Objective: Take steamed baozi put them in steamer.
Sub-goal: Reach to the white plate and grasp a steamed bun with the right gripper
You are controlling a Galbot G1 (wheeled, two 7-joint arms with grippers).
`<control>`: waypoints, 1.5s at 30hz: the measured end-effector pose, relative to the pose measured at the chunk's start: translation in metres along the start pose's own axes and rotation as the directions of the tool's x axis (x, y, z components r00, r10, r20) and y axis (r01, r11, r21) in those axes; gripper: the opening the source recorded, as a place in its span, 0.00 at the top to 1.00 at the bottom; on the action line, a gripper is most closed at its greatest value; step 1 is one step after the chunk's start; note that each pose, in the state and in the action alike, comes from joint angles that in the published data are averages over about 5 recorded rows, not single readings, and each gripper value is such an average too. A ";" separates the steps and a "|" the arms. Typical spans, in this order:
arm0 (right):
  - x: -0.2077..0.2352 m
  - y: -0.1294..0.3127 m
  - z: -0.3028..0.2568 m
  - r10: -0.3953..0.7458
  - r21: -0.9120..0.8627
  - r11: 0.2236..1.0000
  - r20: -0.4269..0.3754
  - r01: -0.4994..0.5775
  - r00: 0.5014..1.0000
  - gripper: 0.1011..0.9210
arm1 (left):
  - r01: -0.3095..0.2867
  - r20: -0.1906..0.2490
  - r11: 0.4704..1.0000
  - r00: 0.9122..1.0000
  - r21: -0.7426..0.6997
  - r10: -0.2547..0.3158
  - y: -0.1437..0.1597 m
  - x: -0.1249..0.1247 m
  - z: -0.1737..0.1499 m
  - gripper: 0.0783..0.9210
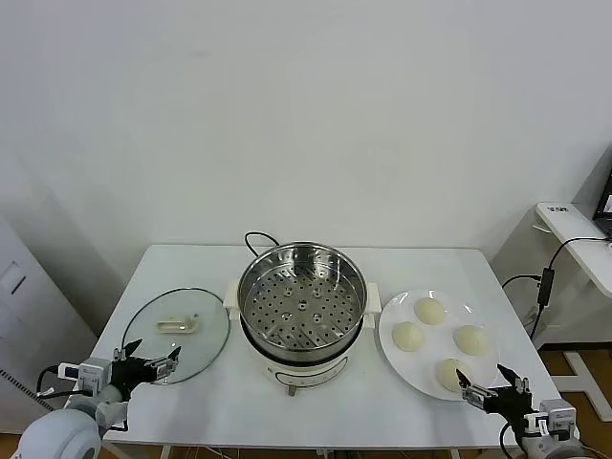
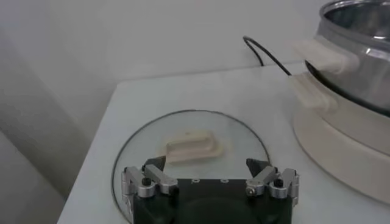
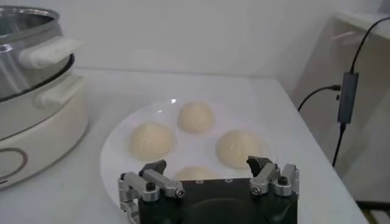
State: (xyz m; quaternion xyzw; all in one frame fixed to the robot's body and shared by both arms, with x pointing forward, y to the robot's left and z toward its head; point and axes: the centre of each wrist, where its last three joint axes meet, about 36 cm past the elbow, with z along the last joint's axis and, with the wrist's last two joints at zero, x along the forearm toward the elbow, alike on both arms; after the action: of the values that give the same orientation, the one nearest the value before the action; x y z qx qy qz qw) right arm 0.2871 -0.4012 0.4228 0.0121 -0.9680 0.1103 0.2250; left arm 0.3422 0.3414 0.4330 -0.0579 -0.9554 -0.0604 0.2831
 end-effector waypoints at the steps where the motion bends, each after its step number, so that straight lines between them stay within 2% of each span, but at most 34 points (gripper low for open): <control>1: -0.001 -0.001 -0.001 0.005 0.021 1.000 0.007 -0.005 1.000 0.12 | -0.001 0.000 1.000 1.000 0.000 0.001 0.000 0.000 0.000 0.12; 8: -0.024 -0.017 -0.015 0.054 0.301 0.950 0.105 -0.083 0.993 0.12 | 0.000 0.008 1.000 1.000 -0.006 0.000 -0.002 0.000 -0.004 0.12; 14: -0.055 -0.037 -0.027 0.047 0.540 0.830 0.184 -0.141 0.982 0.12 | 0.003 0.007 1.000 1.000 -0.006 -0.003 -0.005 -0.003 -0.007 0.12; 19: -0.081 -0.059 -0.045 -0.029 0.676 0.730 0.177 -0.100 0.984 0.12 | 0.010 0.002 1.000 1.000 -0.009 -0.010 -0.005 -0.005 -0.009 0.12; 24: -0.107 -0.079 -0.072 -0.134 0.766 0.643 0.096 0.012 0.986 0.12 | 0.016 -0.005 1.000 1.000 -0.013 -0.016 -0.003 -0.008 -0.011 0.12; 30: -0.138 -0.098 -0.109 -0.257 0.817 0.542 -0.062 0.197 0.964 0.12 | 0.023 -0.007 1.000 1.000 -0.018 -0.023 0.000 -0.010 -0.013 0.12; 37: -0.176 -0.109 -0.149 -0.375 0.809 0.426 -0.249 0.405 0.893 0.12 | 0.023 -0.016 1.000 1.000 -0.013 -0.023 -0.003 -0.011 -0.014 0.12; 45: -0.218 -0.112 -0.190 -0.434 0.760 0.300 -0.430 0.577 0.792 0.12 | 0.023 -0.022 1.000 0.999 -0.014 -0.024 -0.003 -0.012 -0.014 0.12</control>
State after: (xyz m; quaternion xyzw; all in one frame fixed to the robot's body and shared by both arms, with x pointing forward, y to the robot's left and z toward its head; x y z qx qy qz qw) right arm 0.5735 -0.4744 0.5166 0.4193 -0.7022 0.5037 0.2783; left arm 0.3590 0.3351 0.4381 -0.0480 -0.9524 -0.0708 0.2925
